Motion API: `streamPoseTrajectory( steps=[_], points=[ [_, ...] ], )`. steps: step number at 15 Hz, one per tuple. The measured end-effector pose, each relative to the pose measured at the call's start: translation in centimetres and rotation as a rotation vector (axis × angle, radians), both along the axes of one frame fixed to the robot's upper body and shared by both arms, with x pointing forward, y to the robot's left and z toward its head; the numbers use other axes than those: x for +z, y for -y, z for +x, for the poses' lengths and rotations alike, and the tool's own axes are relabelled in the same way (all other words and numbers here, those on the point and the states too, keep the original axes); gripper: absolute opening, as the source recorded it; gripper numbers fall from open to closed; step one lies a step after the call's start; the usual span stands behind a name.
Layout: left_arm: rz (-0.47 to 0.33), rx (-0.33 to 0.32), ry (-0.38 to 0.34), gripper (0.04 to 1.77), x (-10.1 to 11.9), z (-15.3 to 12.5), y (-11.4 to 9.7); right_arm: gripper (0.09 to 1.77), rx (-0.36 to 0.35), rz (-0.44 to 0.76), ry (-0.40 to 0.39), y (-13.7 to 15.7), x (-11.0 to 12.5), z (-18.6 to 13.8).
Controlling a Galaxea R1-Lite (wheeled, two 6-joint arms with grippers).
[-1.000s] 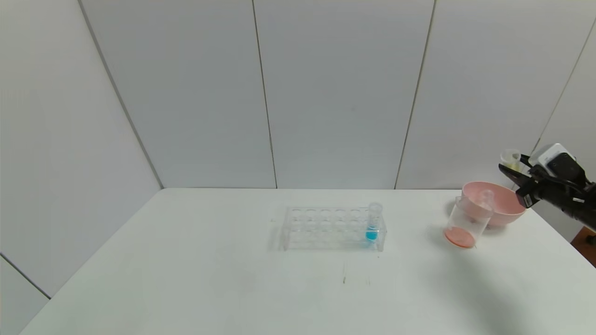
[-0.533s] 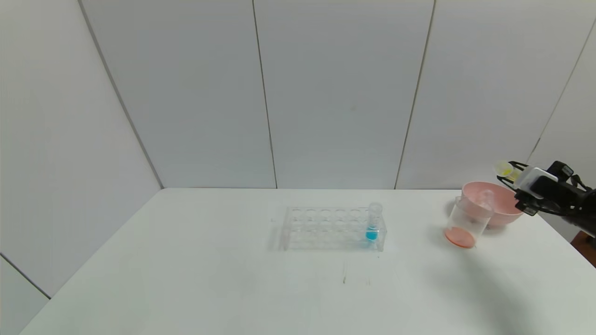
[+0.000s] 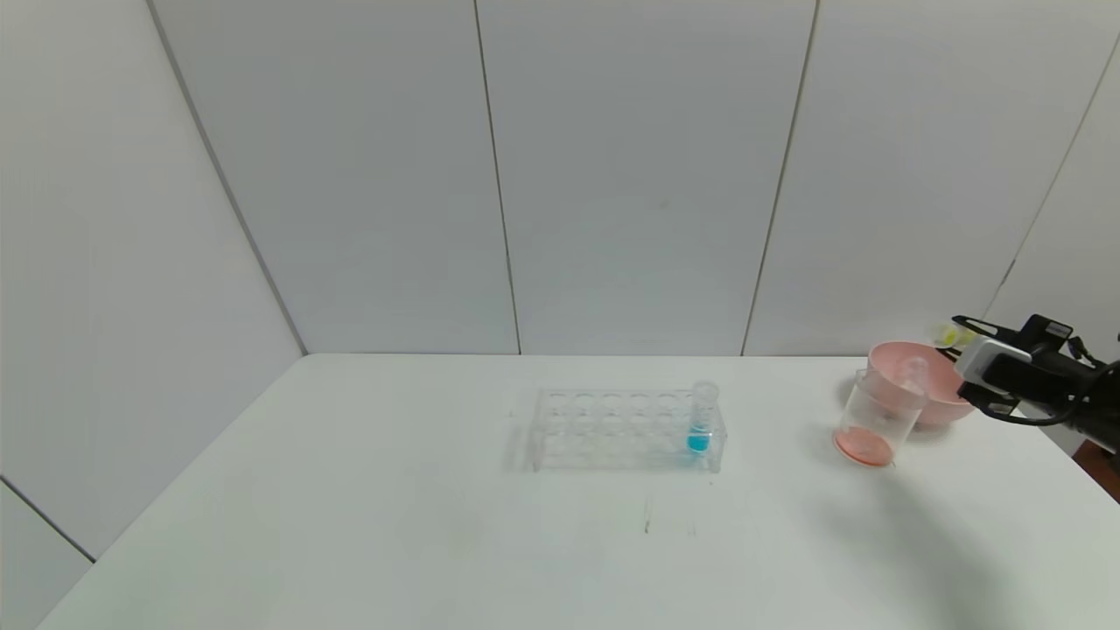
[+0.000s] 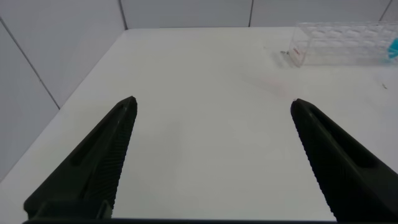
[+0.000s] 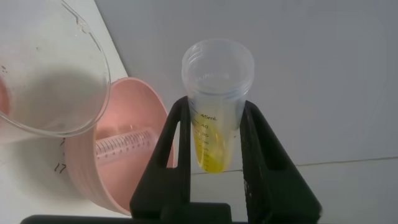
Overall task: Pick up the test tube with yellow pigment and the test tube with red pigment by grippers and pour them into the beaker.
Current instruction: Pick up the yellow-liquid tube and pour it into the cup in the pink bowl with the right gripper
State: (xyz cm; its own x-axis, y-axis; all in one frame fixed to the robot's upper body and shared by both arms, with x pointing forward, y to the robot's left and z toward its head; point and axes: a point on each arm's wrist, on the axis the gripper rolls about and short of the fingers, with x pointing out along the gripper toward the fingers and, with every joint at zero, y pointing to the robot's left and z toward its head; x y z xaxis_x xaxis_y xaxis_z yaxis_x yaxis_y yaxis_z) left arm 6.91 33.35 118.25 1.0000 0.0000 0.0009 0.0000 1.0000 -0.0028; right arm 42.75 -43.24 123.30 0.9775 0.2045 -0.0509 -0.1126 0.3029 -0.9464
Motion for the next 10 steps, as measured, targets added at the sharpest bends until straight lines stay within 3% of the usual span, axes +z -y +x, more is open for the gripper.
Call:
streamPoseTrajectory(
  steps=[10],
  points=[
    [0.000,0.000,0.000,1.76,0.00,0.00,0.00,0.54,-0.020,-0.124,0.028,-0.19,0.10,0.27]
  ],
)
